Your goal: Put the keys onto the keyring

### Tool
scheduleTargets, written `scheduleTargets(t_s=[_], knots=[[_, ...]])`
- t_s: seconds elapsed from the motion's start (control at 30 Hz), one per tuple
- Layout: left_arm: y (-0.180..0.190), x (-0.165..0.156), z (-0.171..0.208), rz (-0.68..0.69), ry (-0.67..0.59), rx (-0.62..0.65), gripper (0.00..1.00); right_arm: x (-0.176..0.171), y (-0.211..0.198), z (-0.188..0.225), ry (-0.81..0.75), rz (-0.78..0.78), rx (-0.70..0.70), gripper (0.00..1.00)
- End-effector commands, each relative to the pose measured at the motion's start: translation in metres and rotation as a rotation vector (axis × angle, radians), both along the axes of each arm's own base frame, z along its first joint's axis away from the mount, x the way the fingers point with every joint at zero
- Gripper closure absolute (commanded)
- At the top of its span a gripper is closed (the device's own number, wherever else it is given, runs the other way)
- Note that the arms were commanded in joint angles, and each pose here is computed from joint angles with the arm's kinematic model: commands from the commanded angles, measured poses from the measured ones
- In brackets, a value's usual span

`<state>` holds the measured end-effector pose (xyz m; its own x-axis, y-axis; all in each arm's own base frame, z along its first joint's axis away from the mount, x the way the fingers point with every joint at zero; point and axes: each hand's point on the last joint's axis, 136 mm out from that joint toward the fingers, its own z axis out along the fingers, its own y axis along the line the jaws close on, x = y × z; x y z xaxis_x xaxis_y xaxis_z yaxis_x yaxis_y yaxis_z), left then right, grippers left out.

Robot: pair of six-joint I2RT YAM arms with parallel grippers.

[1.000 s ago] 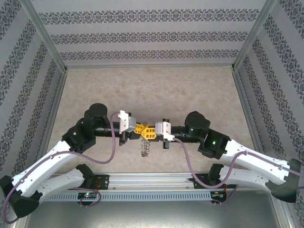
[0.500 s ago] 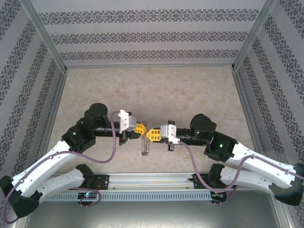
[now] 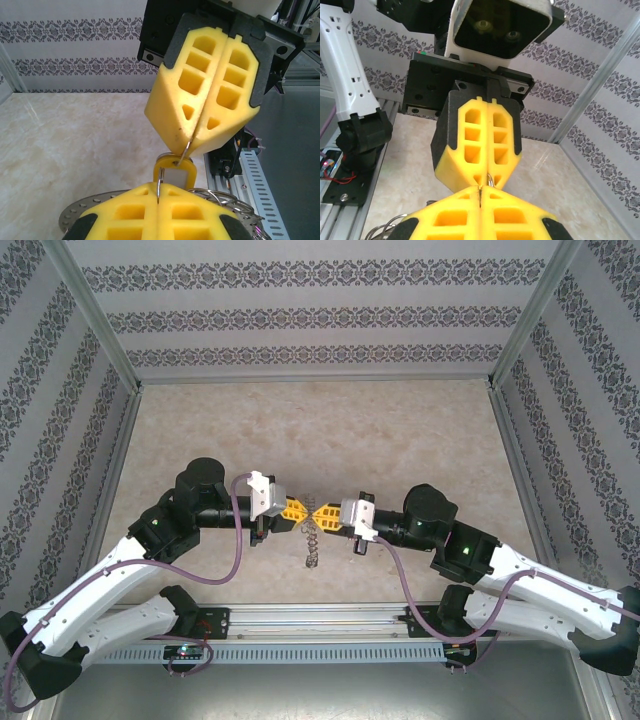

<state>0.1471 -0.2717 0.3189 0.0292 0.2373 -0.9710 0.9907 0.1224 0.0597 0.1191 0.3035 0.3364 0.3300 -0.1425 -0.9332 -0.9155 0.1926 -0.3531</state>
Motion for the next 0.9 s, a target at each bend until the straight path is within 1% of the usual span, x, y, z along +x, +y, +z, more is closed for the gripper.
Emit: scheduleTargets(t_s=[0.0,0.87], knots=[[0.0018,-0.0013,0.0233,0.005,-0.059,-0.052,1.0,0.0015,-0.0015,0.0147,-0.045,-0.02,0.06,1.0],[0.0032,-0.0036,0.0239,0.001,-0.07,-0.061,1.0,0.0015,0.0044,0.0064,-0.028,-0.003,0.039,1.0]])
